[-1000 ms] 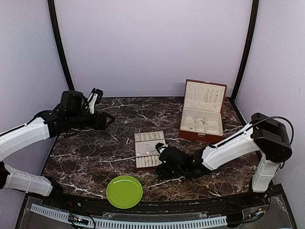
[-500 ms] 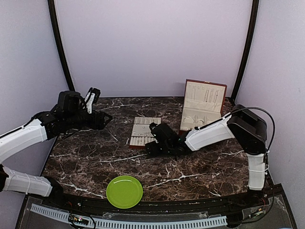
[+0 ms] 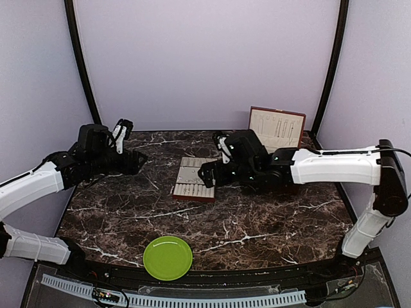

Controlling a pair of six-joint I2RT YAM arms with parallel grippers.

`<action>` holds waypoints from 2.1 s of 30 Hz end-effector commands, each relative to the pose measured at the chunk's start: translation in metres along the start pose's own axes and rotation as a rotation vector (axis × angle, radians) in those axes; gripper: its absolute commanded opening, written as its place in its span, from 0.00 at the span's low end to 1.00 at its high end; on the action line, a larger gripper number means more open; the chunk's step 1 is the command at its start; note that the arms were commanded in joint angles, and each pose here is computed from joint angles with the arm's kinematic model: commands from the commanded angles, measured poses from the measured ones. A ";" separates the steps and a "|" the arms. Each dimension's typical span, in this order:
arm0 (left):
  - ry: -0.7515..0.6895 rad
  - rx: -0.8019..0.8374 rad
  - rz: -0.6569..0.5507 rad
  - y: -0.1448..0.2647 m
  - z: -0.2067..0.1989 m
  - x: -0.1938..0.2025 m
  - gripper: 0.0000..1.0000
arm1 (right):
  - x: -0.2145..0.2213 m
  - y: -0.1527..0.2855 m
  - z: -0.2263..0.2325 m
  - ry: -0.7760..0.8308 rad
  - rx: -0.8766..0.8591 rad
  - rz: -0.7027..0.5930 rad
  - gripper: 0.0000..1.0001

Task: Organize the mixed jewelry
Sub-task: Adjust the compartment layer at the center of the board, then move the jewelry box to the center of the board.

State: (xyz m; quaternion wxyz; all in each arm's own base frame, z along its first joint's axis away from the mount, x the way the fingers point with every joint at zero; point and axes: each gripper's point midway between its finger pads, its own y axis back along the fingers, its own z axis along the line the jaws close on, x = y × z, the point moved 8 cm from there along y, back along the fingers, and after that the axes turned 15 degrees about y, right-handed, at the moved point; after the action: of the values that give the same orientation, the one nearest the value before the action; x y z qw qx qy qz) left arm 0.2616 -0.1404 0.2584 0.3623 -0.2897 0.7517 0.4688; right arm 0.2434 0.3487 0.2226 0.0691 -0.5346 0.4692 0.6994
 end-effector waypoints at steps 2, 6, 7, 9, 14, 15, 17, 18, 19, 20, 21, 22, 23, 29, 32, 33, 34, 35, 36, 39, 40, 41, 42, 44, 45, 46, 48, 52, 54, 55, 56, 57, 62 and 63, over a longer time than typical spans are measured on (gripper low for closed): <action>-0.012 0.005 -0.035 0.001 0.000 -0.003 0.72 | 0.021 0.028 -0.038 -0.093 0.141 0.109 0.98; -0.014 0.005 -0.030 -0.001 -0.001 -0.003 0.72 | 0.027 0.051 -0.074 -0.183 0.239 0.137 0.99; -0.015 0.006 -0.028 -0.002 -0.001 -0.003 0.72 | 0.030 0.056 -0.083 -0.204 0.261 0.143 0.99; -0.016 0.007 -0.022 -0.003 -0.001 -0.003 0.72 | 0.038 0.067 -0.099 -0.236 0.302 0.158 0.99; -0.026 -0.010 -0.020 -0.006 0.001 -0.003 0.72 | 0.064 0.095 -0.152 -0.338 0.421 0.216 0.99; -0.030 -0.017 -0.019 -0.006 0.001 -0.003 0.72 | 0.070 0.099 -0.165 -0.370 0.444 0.229 0.99; -0.036 -0.031 -0.019 -0.007 0.002 -0.003 0.72 | 0.081 0.107 -0.186 -0.418 0.466 0.245 0.99; -0.042 -0.039 -0.020 -0.008 0.003 -0.003 0.72 | 0.085 0.110 -0.196 -0.430 0.473 0.251 0.99; -0.045 -0.048 -0.019 -0.009 0.004 -0.003 0.72 | 0.088 0.113 -0.204 -0.442 0.477 0.256 0.99; -0.048 -0.057 -0.016 -0.009 0.005 -0.003 0.72 | 0.092 0.115 -0.212 -0.453 0.480 0.262 0.98; -0.051 -0.063 -0.015 -0.009 0.005 -0.003 0.72 | 0.095 0.116 -0.219 -0.461 0.486 0.272 0.98; -0.055 -0.069 -0.017 -0.009 0.006 -0.003 0.72 | 0.098 0.116 -0.226 -0.468 0.492 0.280 0.98; -0.058 -0.074 -0.017 -0.010 0.006 -0.003 0.72 | 0.101 0.116 -0.232 -0.474 0.493 0.292 0.97; -0.066 -0.086 -0.028 -0.007 0.007 -0.005 0.72 | 0.121 0.110 -0.256 -0.515 0.469 0.347 0.81; -0.066 -0.085 -0.033 -0.006 0.007 -0.005 0.72 | 0.128 0.105 -0.260 -0.521 0.450 0.353 0.72; -0.066 -0.085 -0.033 -0.006 0.007 -0.005 0.72 | 0.131 0.103 -0.261 -0.521 0.441 0.356 0.69; -0.065 -0.083 -0.034 -0.006 0.007 -0.006 0.72 | 0.132 0.100 -0.262 -0.518 0.433 0.359 0.66; -0.065 -0.082 -0.034 -0.006 0.007 -0.006 0.72 | 0.135 0.096 -0.263 -0.515 0.427 0.370 0.64; -0.065 -0.081 -0.033 -0.006 0.007 -0.006 0.72 | 0.136 0.093 -0.263 -0.509 0.420 0.373 0.62; -0.064 -0.075 -0.030 -0.006 0.006 -0.005 0.72 | 0.138 0.084 -0.265 -0.493 0.398 0.375 0.57; -0.063 -0.073 -0.029 -0.006 0.006 -0.005 0.72 | 0.138 0.082 -0.266 -0.486 0.394 0.374 0.56; -0.062 -0.071 -0.029 -0.007 0.006 -0.005 0.72 | 0.139 0.080 -0.268 -0.480 0.400 0.376 0.55; -0.061 -0.068 -0.027 -0.007 0.006 -0.004 0.72 | 0.140 0.078 -0.270 -0.477 0.406 0.380 0.53; -0.058 -0.061 -0.023 -0.008 0.005 -0.004 0.72 | 0.142 0.074 -0.272 -0.471 0.414 0.389 0.51; -0.057 -0.058 -0.020 -0.009 0.005 -0.003 0.72 | 0.142 0.072 -0.273 -0.467 0.413 0.391 0.50; -0.057 -0.056 -0.017 -0.009 0.005 -0.003 0.72 | 0.143 0.069 -0.274 -0.464 0.409 0.390 0.49; -0.058 -0.058 -0.015 -0.010 0.005 -0.003 0.72 | 0.144 0.064 -0.275 -0.462 0.399 0.391 0.46; -0.062 -0.066 -0.014 -0.010 0.006 -0.003 0.72 | 0.148 0.055 -0.280 -0.456 0.403 0.405 0.35; -0.060 -0.064 -0.017 -0.009 0.005 -0.003 0.72 | 0.148 0.051 -0.280 -0.454 0.388 0.394 0.28; -0.062 -0.063 -0.020 -0.008 0.005 -0.004 0.72 | 0.148 0.050 -0.280 -0.453 0.384 0.390 0.25; -0.062 -0.063 -0.021 -0.008 0.005 -0.004 0.72 | 0.148 0.050 -0.280 -0.450 0.383 0.386 0.23; -0.062 -0.064 -0.024 -0.008 0.005 -0.004 0.72 | 0.147 0.050 -0.280 -0.445 0.383 0.382 0.20; -0.063 -0.070 -0.023 -0.008 0.006 -0.003 0.72 | 0.146 0.056 -0.276 -0.395 0.373 0.382 0.10; -0.062 -0.068 -0.021 -0.009 0.006 -0.003 0.72 | 0.146 0.057 -0.272 -0.387 0.350 0.379 0.08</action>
State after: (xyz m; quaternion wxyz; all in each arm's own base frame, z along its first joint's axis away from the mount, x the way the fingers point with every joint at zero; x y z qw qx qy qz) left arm 0.2709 -0.1385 0.2481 0.3707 -0.2878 0.7246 0.5047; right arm 0.3326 0.0522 0.1275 0.1161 -0.2248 0.6734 0.6946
